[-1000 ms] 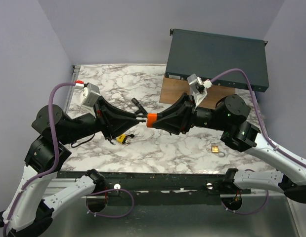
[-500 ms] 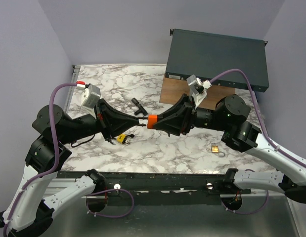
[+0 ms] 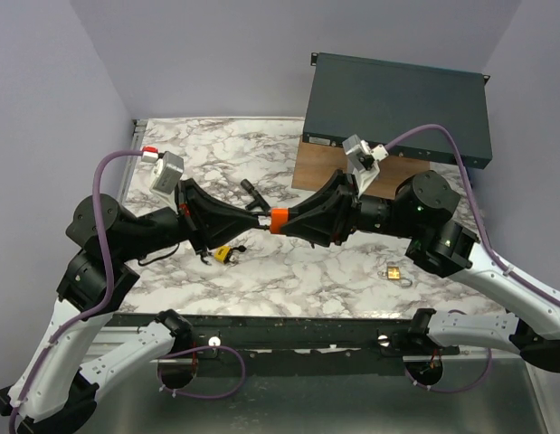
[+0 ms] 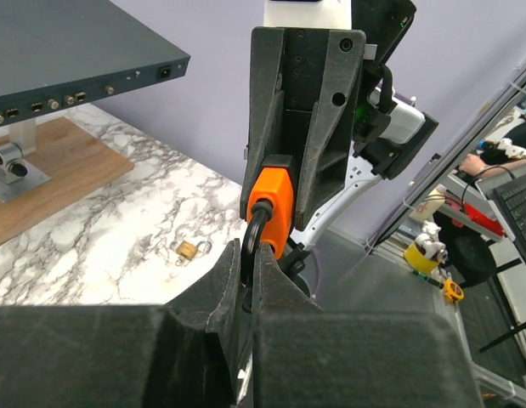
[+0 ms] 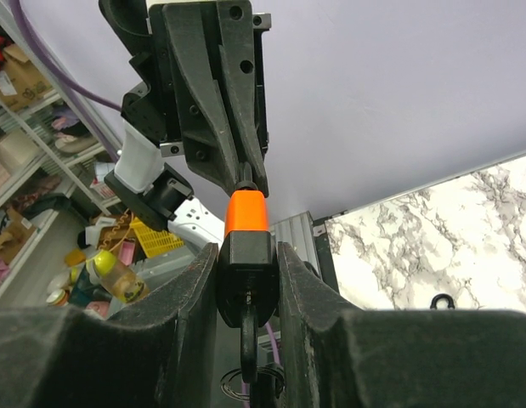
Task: Lock with the key
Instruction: Lock the lock.
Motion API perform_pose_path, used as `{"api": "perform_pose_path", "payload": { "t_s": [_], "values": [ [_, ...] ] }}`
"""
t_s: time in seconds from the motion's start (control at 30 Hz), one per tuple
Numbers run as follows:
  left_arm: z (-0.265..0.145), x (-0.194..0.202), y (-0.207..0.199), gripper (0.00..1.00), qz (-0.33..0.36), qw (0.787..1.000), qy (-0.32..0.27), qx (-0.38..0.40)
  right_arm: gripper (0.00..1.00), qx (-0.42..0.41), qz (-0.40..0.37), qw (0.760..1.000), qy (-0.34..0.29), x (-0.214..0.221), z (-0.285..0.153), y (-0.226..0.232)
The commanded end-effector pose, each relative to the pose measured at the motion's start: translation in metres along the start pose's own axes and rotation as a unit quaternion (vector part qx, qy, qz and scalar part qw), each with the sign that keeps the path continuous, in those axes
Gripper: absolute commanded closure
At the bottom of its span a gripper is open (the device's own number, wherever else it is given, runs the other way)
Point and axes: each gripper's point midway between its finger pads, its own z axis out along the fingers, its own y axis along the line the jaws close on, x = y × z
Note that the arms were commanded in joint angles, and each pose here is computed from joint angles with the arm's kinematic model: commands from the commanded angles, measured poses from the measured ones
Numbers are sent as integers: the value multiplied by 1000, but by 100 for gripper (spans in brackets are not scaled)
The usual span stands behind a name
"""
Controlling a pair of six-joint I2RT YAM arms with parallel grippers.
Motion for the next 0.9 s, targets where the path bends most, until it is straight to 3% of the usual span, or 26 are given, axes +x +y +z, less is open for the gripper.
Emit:
{"api": "perform_pose_path", "payload": {
  "t_s": [0.0,0.87],
  "values": [
    [9,7,-3,100,-21,999,13,31,99,-15,-8,1000,-22,-12,9,6],
    [31,31,1,100,-57,996,50,44,99,-11,-1,1000,-9,-1,21,-6]
  ]
}}
